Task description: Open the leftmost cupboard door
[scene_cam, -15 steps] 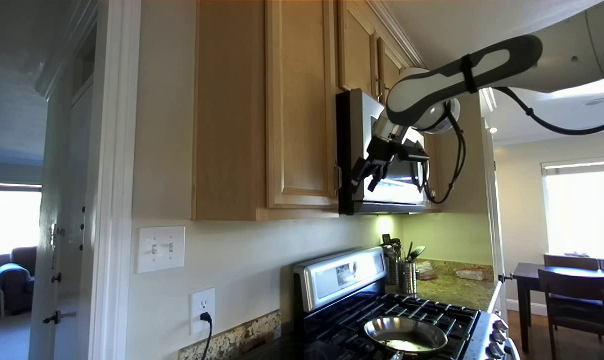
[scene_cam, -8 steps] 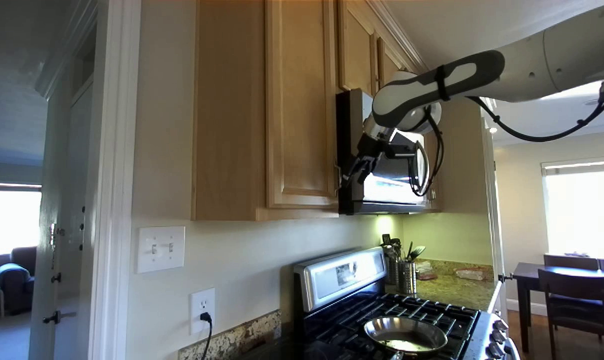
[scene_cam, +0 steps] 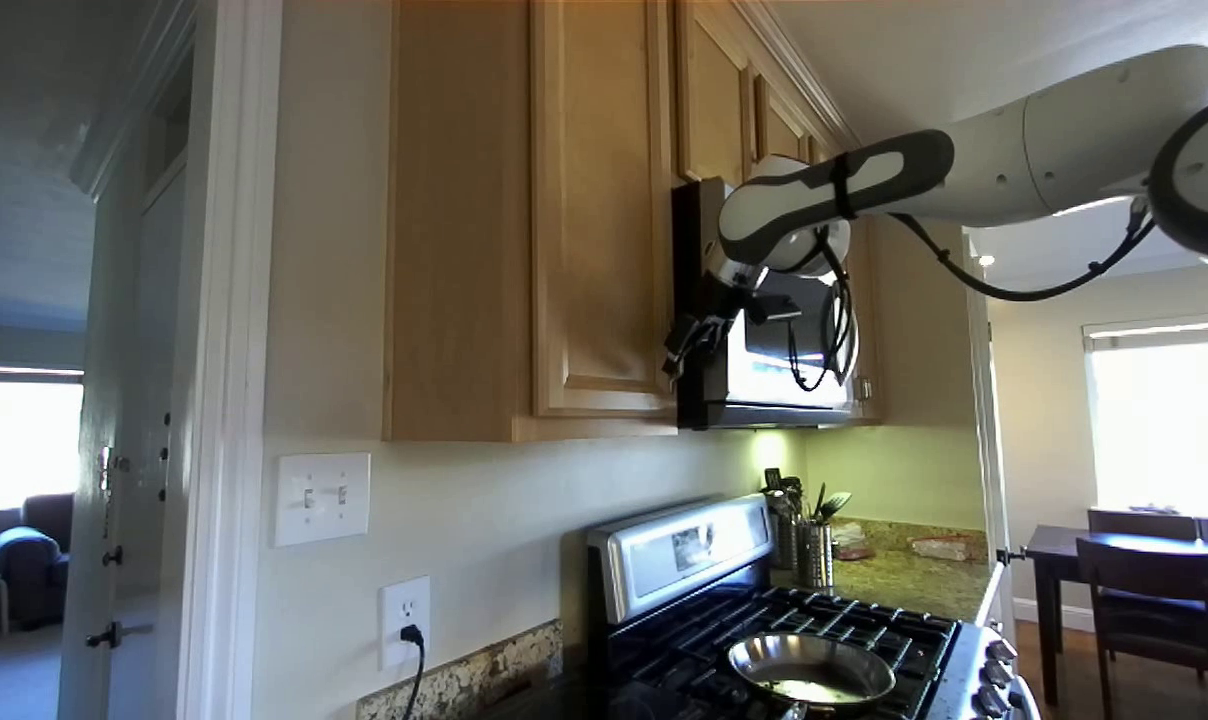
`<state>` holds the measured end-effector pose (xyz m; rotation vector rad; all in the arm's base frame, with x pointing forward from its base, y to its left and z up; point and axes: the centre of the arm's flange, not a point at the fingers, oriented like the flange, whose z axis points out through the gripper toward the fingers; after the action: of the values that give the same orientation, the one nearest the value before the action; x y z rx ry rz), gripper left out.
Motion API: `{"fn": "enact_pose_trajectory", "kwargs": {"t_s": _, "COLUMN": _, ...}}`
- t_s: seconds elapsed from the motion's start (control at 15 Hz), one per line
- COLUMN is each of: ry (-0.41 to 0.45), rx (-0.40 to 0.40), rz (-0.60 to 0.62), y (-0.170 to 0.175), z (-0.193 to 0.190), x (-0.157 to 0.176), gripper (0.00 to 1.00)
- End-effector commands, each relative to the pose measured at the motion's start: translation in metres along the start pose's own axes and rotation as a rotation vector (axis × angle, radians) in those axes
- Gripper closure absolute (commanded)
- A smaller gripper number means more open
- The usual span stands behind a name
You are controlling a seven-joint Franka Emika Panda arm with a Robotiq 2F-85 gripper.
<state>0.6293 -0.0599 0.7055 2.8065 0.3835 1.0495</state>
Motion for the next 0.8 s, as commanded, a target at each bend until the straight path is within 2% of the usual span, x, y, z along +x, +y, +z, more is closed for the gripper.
{"fn": "enact_pose_trajectory", "kwargs": {"t_s": 0.0, "ry": 0.030, "rx": 0.008, "rz": -0.018, "y": 0.011, "z": 0.010, "x": 0.013, "gripper": 0.01}}
{"fn": "enact_pose_trajectory", "kwargs": {"t_s": 0.07, "ry": 0.028, "rx": 0.000, "rz": -0.015, "y": 0.012, "z": 0.011, "x": 0.014, "gripper": 0.26}}
{"fn": "enact_pose_trajectory", "kwargs": {"t_s": 0.2, "ry": 0.025, "rx": -0.002, "rz": -0.008, "y": 0.013, "z": 0.008, "x": 0.015, "gripper": 0.28}}
{"fn": "enact_pose_trajectory", "kwargs": {"t_s": 0.73, "ry": 0.023, "rx": -0.006, "rz": -0.003, "y": 0.012, "z": -0.012, "x": 0.012, "gripper": 0.81}}
